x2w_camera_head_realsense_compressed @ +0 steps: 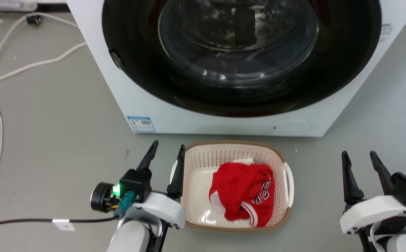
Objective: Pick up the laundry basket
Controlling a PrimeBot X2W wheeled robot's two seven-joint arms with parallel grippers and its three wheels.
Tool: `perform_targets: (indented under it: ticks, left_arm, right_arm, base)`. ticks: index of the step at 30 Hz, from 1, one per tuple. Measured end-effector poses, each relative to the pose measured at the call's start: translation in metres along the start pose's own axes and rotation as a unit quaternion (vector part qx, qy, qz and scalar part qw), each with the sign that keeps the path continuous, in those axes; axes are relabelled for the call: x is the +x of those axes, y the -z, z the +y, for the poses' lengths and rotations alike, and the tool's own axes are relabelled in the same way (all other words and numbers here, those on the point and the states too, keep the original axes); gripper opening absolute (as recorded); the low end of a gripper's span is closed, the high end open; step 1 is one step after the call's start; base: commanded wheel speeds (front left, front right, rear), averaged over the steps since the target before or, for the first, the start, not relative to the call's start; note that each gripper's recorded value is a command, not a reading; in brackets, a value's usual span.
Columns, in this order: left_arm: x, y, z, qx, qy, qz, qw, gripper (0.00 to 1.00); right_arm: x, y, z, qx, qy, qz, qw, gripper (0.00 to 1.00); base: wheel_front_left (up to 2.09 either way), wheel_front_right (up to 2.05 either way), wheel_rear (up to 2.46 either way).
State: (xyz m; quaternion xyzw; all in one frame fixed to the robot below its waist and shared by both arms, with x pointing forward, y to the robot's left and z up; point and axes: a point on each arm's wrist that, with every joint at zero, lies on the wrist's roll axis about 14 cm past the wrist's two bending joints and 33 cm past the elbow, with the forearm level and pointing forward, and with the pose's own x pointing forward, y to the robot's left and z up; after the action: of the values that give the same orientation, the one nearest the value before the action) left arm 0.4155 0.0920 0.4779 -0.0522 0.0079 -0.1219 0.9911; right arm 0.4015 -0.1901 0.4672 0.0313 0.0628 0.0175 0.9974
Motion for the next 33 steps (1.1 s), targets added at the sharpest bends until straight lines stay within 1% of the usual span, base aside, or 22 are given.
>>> perform_targets:
  ticks: [5,8,12,16,17,18,21,25,29,33]
  left_arm:
    - [0.025,0.029,0.008,-0.007,-0.002,0.035,0.999,1.0]
    - [0.04,0.053,0.014,-0.01,-0.003,0.064,0.998,1.0]
    - [0.055,0.093,0.024,-0.019,-0.004,0.113,0.993,1.0]
    - [0.065,0.136,0.032,-0.032,-0.001,0.169,0.985,1.0]
    - [0.069,0.156,0.036,-0.037,0.001,0.199,0.979,1.0]
    - [0.071,0.165,0.037,-0.04,0.001,0.212,0.976,1.0]
    - [0.074,0.193,0.043,-0.047,0.001,0.253,0.966,1.0]
    - [0.069,0.229,0.052,-0.054,-0.004,0.312,0.949,1.0]
    - [0.064,0.256,0.062,-0.055,-0.009,0.355,0.933,1.0]
    - [0.058,0.28,0.065,-0.058,-0.01,0.398,0.916,1.0]
  right_arm:
    - [0.024,0.033,-0.002,0.01,0.003,0.044,0.999,1.0]
    - [0.039,0.059,0.001,0.015,-0.005,0.08,0.997,1.0]
    - [0.056,0.096,0.002,0.022,-0.014,0.131,0.991,1.0]
    - [0.068,0.134,-0.001,0.026,-0.016,0.187,0.982,1.0]
    - [0.072,0.152,-0.002,0.03,-0.017,0.214,0.976,1.0]
    - [0.072,0.162,-0.003,0.03,-0.018,0.229,0.973,1.0]
    - [0.076,0.187,-0.003,0.037,-0.018,0.265,0.963,1.0]
    - [0.075,0.219,-0.001,0.042,-0.02,0.313,0.949,1.0]
    - [0.074,0.243,0.001,0.051,-0.02,0.348,0.936,1.0]
    - [0.072,0.263,0.002,0.055,-0.018,0.379,0.923,1.0]
  base:
    - [0.0,0.0,0.0]
    - [0.0,0.0,0.0]
    - [0.0,0.0,0.0]
    - [0.0,0.0,0.0]
    - [0.0,0.0,0.0]
    - [0.0,0.0,0.0]
    - [0.0,0.0,0.0]
    - [0.0,0.0,0.0]
    - [0.0,0.0,0.0]
    - [0.0,0.0,0.0]
